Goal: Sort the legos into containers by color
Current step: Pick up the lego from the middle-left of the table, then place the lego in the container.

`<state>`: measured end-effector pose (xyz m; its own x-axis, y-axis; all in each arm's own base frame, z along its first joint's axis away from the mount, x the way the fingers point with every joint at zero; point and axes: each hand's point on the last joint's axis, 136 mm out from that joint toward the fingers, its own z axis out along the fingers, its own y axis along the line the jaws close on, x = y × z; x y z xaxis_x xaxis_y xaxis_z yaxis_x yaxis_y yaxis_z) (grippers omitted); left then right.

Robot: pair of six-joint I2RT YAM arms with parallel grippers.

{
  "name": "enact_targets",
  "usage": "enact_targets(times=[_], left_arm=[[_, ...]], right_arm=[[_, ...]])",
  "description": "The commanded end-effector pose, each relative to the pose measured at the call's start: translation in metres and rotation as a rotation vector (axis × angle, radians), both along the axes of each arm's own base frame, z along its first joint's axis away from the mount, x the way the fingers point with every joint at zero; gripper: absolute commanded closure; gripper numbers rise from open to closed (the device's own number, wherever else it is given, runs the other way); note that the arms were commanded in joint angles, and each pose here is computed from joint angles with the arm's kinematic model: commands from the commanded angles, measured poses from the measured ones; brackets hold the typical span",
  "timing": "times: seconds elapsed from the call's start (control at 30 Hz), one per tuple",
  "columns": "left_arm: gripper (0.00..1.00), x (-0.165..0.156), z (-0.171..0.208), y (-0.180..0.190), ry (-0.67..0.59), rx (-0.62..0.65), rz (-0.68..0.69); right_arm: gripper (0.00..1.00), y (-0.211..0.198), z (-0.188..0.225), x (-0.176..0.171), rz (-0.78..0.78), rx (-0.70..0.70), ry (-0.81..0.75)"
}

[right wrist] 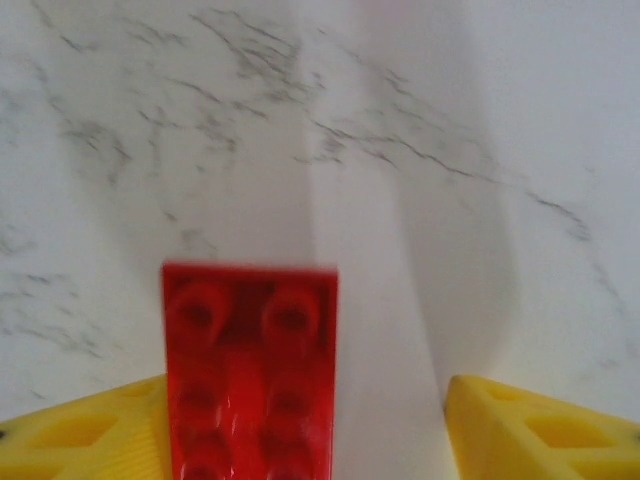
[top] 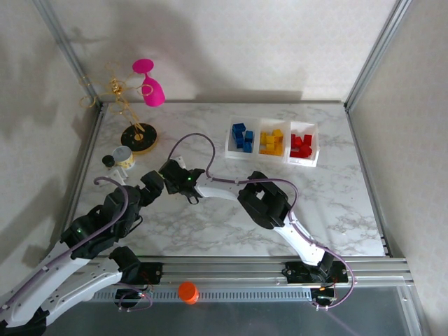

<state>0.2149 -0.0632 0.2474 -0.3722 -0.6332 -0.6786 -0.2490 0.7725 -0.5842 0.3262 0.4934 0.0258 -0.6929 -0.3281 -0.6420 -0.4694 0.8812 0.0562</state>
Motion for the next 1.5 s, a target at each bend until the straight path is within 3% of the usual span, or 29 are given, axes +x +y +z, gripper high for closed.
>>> enact_targets(times=[0.0, 0.33, 0.67, 0.87, 1.17, 1.37, 1.47], left_arm=[[0.0, 0.004, 0.004, -0.001, -0.016, -0.015, 0.013], [0.0, 0.005, 0.006, -0.002, -0.018, -0.012, 0.012], [0.0, 0.011, 0.014, -0.019, -0.037, -0.041, -0.057], [0.0, 0.022, 0.009, -0.053, -0.03, -0.071, -0.175], [0.0, 0.048, -0.002, -0.123, -0.019, -0.077, -0.394], [0.0, 0.064, -0.007, -0.164, -0.024, -0.073, -0.501], [0.0, 0.07, -0.011, -0.178, -0.02, -0.072, -0.53]], right_arm=[[0.4, -0.024, -0.002, -0.005, -0.014, -0.094, -0.002], [0.67, -0.012, 0.006, 0.005, 0.02, -0.058, -0.017], [0.74, -0.051, 0.063, 0.001, -0.017, 0.06, -0.04], [0.75, -0.131, 0.097, 0.009, -0.172, 0.101, -0.07], [0.74, -0.301, 0.135, 0.054, -0.538, 0.075, -0.15], [0.74, -0.407, 0.133, 0.093, -0.763, 0.045, -0.178], [0.74, -0.437, 0.126, 0.114, -0.821, 0.019, -0.181]])
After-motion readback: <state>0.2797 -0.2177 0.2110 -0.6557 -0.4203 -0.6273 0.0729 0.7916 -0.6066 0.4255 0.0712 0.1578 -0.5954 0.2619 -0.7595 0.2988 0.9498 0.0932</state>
